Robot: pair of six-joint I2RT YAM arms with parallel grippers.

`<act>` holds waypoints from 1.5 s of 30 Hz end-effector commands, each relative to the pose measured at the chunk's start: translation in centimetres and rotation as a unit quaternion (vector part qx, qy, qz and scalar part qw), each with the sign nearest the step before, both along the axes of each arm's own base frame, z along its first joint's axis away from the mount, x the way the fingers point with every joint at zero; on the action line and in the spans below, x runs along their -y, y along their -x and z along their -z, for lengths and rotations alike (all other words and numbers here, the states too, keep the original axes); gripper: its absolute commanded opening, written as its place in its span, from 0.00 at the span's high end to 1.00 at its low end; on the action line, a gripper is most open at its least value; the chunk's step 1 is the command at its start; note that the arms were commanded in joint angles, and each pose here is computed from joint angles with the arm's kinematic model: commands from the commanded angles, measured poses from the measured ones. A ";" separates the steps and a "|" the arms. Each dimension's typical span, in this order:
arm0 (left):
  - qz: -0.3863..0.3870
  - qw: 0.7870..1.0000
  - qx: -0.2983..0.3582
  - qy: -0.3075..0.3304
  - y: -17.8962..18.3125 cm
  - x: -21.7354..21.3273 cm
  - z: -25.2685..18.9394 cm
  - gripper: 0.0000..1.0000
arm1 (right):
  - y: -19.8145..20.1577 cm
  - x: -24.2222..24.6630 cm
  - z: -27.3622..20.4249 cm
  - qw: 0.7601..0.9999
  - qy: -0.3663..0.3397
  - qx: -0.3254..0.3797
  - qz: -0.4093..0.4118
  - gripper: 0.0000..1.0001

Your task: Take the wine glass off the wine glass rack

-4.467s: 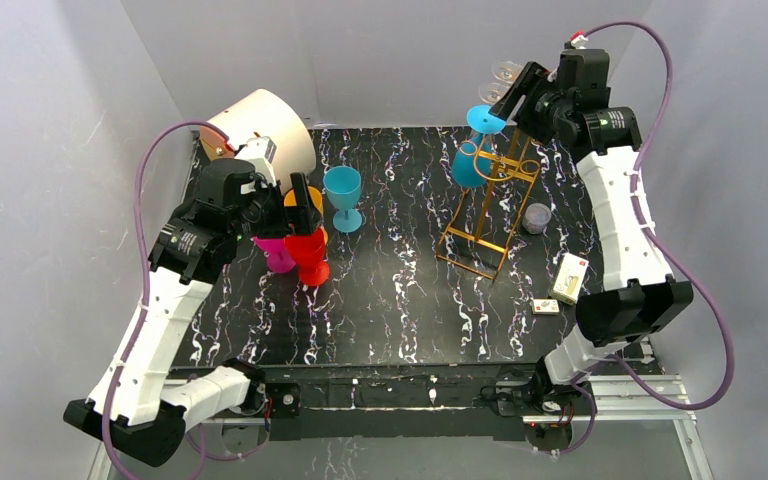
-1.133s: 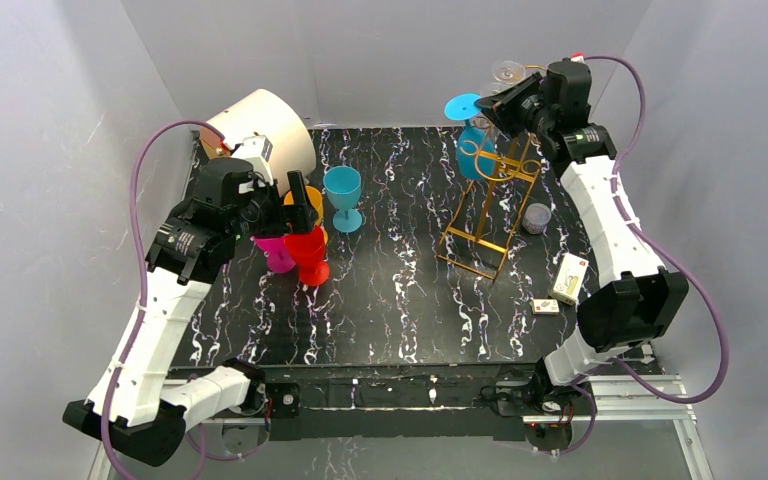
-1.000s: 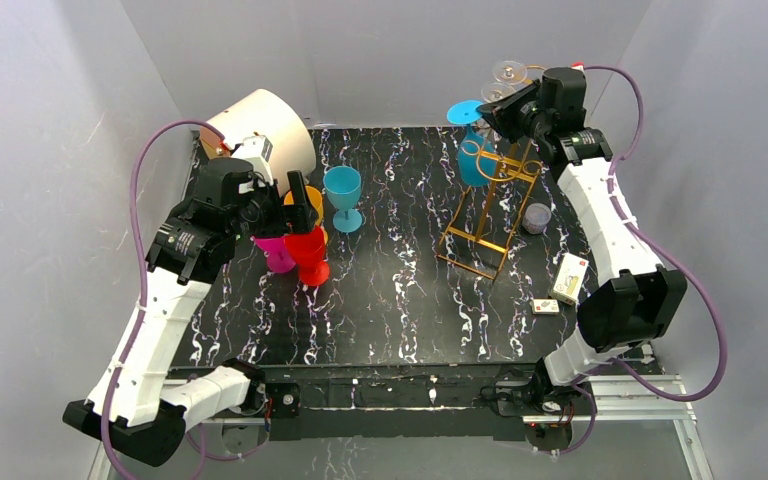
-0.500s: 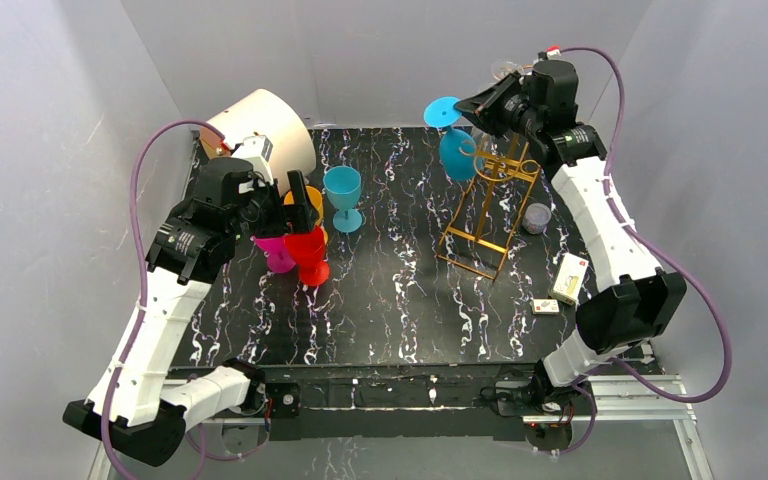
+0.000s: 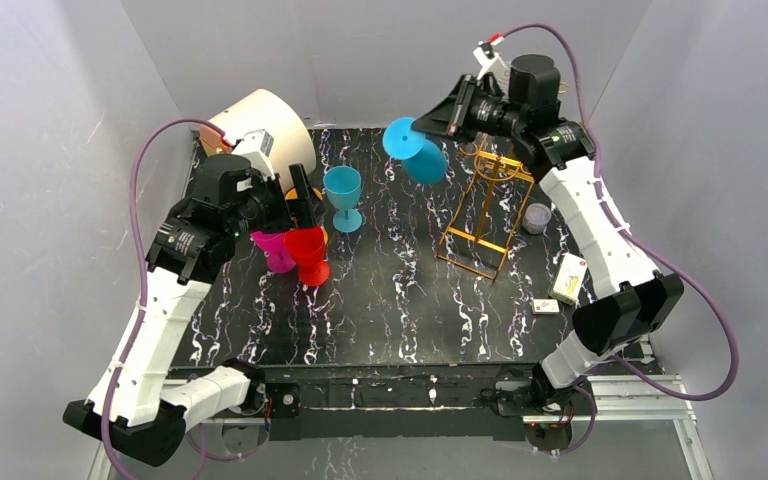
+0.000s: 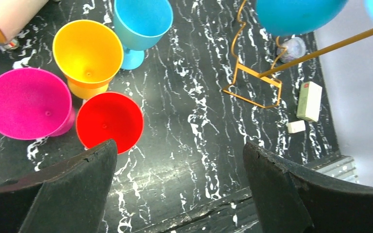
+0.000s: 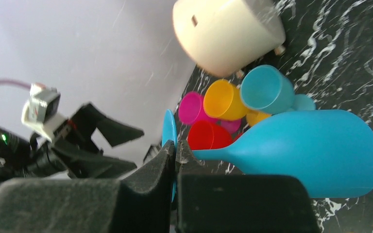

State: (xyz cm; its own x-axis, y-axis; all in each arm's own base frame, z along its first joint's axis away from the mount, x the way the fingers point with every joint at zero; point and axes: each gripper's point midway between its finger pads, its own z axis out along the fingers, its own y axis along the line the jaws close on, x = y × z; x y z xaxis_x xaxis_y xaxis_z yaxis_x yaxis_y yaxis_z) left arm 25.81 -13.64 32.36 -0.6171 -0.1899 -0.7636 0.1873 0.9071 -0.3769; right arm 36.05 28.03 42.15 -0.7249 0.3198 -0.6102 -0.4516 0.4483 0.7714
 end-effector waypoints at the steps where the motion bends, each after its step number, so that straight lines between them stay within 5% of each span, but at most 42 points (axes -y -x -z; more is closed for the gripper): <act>1: 0.030 0.997 0.033 0.061 0.7 1.6 -2.8 0.02 | 4.7 -2.6 -1.6 0.992 0.021 0.071 -0.101 0.99; 10: 0.171 0.969 0.057 0.170 3.8 6.3 -4.6 0.05 | 12.3 -4.8 2.9 0.979 0.057 0.092 -0.172 0.99; 19: 0.269 0.934 -0.004 0.234 6.0 9.4 -2.0 0.25 | 18.0 -3.9 4.8 0.972 0.009 0.087 -0.218 0.99; 29: 0.359 0.899 -0.021 0.248 9.2 14.0 -1.5 0.47 | 19.4 -3.2 6.0 0.973 -0.014 0.071 -0.218 0.99; 41: 0.358 0.902 -0.028 0.241 9.5 14.3 -0.4 1.00 | 20.1 -2.8 6.2 0.972 -0.031 0.081 -0.219 0.99; 43: 0.355 0.903 -0.027 0.240 9.3 14.3 -0.4 1.00 | 20.5 -2.8 6.2 0.970 -0.038 0.081 -0.225 0.99; 45: 0.352 0.905 -0.023 0.238 9.2 14.2 -0.3 1.00 | 20.8 -2.6 6.3 0.970 -0.040 0.080 -0.227 0.87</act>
